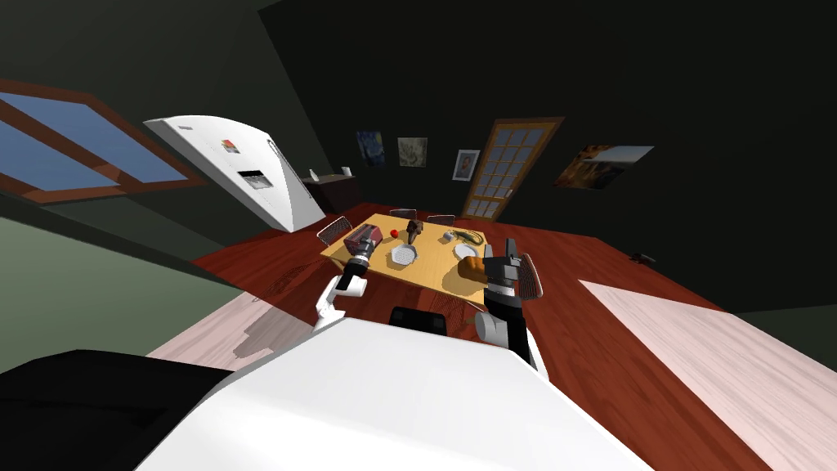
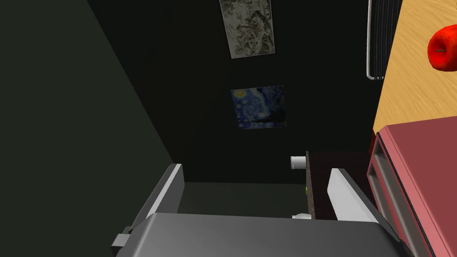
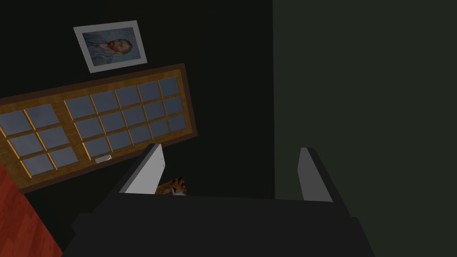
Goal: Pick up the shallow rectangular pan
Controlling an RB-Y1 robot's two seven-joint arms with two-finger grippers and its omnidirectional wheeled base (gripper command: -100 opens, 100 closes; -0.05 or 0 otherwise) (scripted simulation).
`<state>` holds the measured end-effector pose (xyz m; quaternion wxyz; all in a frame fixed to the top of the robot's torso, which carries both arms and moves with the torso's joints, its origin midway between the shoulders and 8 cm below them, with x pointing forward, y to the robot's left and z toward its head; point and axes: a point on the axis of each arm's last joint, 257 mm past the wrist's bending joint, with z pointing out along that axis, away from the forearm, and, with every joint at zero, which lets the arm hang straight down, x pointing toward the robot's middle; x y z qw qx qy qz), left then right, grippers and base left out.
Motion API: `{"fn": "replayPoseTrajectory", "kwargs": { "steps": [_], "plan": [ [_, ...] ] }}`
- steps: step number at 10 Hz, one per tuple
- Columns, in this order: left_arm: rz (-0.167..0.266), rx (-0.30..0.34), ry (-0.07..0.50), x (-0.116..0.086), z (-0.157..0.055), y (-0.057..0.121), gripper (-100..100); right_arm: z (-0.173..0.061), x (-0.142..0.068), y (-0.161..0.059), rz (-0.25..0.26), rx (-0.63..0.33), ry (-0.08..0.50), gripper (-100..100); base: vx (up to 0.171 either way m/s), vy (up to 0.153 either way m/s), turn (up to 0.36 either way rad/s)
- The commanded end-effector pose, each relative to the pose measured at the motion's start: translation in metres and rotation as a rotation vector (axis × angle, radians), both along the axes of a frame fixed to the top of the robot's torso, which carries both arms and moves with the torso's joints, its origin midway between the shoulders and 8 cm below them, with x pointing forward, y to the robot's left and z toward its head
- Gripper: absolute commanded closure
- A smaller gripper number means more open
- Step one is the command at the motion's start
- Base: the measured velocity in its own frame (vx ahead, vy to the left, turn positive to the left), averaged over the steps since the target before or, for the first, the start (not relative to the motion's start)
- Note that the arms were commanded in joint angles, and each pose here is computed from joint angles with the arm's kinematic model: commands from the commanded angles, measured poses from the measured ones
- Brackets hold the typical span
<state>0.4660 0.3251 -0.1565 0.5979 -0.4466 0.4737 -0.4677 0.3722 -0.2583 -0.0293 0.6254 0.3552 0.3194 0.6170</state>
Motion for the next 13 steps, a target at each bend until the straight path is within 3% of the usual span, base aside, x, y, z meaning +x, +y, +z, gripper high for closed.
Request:
{"fn": "replayPoseTrajectory", "kwargs": {
  "steps": [1,6,12,13],
  "plan": [
    [0.011,-0.002,0.038,0.007,-0.014,0.002,-100,0.000,0.000,0.000,0.000,0.000,0.000,0,0.006,-0.023,-0.037],
    [0.071,-0.017,0.231,0.029,-0.083,0.023,-100,0.000,0.000,0.000,0.000,0.000,0.000,0,0.009,-0.033,-0.058],
    [0.111,-0.031,0.382,0.041,-0.135,0.035,-100,0.000,0.000,0.000,0.000,0.000,0.000,0,0.003,-0.024,-0.045],
    [0.124,-0.035,0.433,0.043,-0.153,0.038,-100,0.000,0.000,0.000,0.000,0.000,0.000,0,0.005,-0.023,-0.055]
  ]
}}
